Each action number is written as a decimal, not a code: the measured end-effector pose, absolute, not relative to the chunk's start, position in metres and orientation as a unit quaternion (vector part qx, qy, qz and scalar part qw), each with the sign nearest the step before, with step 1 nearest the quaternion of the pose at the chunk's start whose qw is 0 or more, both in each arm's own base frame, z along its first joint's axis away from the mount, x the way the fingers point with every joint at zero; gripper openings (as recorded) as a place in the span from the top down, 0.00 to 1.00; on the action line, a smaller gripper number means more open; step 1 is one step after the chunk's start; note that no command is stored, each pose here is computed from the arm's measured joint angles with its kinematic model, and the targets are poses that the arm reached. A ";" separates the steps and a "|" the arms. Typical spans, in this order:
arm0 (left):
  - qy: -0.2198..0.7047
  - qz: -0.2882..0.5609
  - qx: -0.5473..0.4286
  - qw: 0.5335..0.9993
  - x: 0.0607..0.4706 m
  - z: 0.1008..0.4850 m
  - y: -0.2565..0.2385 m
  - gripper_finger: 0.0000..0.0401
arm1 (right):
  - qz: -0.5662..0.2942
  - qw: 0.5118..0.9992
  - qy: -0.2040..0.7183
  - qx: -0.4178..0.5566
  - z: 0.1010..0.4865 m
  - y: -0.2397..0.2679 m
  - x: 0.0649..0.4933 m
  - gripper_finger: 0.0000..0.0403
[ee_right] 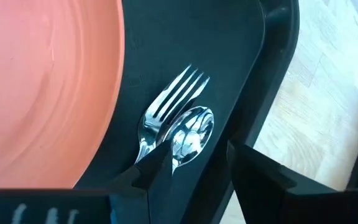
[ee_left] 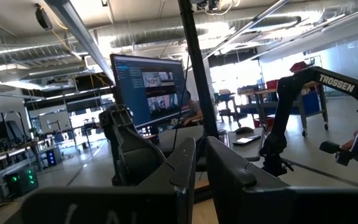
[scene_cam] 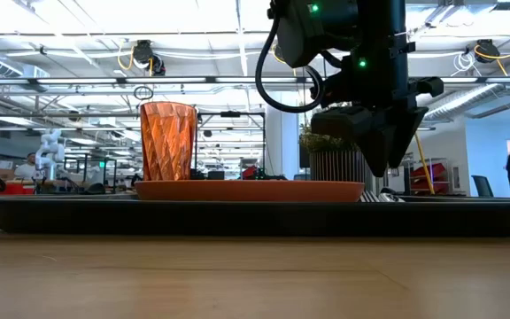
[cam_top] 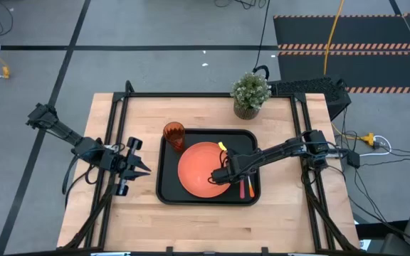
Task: Pick and place plate/cup/fork/spoon on tray
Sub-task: Put the orange spoon on the black serving tray
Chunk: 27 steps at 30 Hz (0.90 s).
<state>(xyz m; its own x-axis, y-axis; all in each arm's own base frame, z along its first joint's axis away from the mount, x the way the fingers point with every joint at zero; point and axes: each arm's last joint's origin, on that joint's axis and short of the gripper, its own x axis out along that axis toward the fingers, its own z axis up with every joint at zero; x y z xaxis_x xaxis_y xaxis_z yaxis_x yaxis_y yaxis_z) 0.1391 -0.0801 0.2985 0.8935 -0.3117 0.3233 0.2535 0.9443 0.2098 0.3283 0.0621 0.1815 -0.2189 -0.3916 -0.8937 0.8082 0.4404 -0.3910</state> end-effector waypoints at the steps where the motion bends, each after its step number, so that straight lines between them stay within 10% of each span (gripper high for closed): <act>1: -0.179 -0.146 0.081 0.970 0.139 0.299 -0.080 0.90 | -0.499 0.601 0.600 0.174 0.179 0.062 0.328 0.63; 27: -0.179 -0.146 0.083 0.969 0.139 0.299 -0.080 0.90 | -0.484 0.641 0.571 0.172 0.147 0.061 0.311 0.64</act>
<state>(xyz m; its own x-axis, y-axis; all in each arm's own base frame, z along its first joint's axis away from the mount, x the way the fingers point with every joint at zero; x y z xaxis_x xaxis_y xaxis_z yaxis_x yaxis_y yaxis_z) 0.1390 -0.0801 0.2985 0.8935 -0.3120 0.3229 0.2525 0.9438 0.2131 0.3108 0.0614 0.1471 -0.1202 -0.4245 -0.8974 0.8164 0.4720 -0.3326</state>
